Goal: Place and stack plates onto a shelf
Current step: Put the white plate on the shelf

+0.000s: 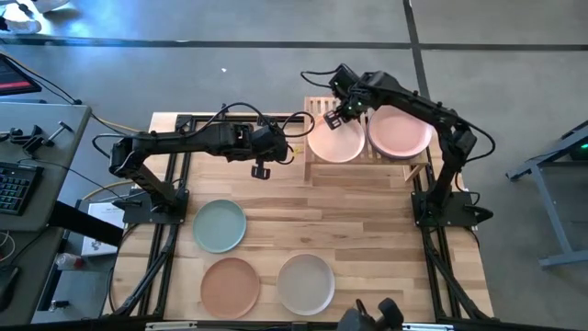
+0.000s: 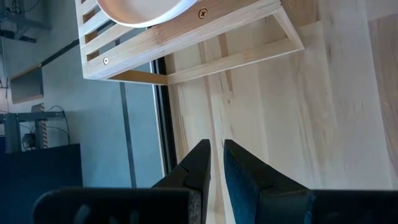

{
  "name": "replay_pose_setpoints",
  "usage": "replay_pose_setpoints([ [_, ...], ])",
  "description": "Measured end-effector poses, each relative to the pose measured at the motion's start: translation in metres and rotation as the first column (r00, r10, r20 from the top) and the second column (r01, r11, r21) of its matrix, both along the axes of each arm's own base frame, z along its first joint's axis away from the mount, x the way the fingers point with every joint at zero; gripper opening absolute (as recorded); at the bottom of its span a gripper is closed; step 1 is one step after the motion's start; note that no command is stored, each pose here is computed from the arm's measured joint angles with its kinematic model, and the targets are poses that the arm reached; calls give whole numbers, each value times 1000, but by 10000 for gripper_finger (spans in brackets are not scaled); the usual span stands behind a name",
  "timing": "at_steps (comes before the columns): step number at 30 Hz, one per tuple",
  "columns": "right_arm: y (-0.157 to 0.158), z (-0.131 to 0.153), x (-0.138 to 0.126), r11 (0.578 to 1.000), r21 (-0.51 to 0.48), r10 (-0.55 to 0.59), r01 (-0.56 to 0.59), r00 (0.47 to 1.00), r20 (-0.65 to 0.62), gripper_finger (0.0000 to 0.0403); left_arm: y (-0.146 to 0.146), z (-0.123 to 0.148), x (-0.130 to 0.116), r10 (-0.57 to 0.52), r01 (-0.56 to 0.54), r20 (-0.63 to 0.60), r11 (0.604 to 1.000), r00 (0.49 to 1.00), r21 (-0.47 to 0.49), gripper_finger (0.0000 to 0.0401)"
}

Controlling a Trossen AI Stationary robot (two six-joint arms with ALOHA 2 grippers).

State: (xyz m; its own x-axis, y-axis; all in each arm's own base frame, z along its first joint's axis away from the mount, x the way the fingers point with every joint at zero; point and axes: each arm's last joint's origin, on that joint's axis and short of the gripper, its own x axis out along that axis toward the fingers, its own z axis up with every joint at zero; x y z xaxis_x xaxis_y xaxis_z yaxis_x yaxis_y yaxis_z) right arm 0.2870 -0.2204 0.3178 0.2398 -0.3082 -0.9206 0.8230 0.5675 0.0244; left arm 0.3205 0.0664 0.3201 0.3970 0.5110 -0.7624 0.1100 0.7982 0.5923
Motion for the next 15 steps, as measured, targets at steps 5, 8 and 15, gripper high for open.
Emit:
replay_pose_setpoints([
  [5, -6, 1, -3, 1000, -10, -17, 17, 1000, 12, 0, 0, 0, 0, 0, 0, 0, 1000, 1000, 0, 35],
  [8, -9, 2, -2, 999, -27, -23, 23, 999, 31, 0, 0, 0, 0, 0, 0, 0, 1000, 1000, 0, 35],
  [15, -9, 2, -2, 999, -35, -5, 6, 1000, 30, 0, 0, 0, 0, 0, 0, 0, 1000, 1000, 0, 35],
])
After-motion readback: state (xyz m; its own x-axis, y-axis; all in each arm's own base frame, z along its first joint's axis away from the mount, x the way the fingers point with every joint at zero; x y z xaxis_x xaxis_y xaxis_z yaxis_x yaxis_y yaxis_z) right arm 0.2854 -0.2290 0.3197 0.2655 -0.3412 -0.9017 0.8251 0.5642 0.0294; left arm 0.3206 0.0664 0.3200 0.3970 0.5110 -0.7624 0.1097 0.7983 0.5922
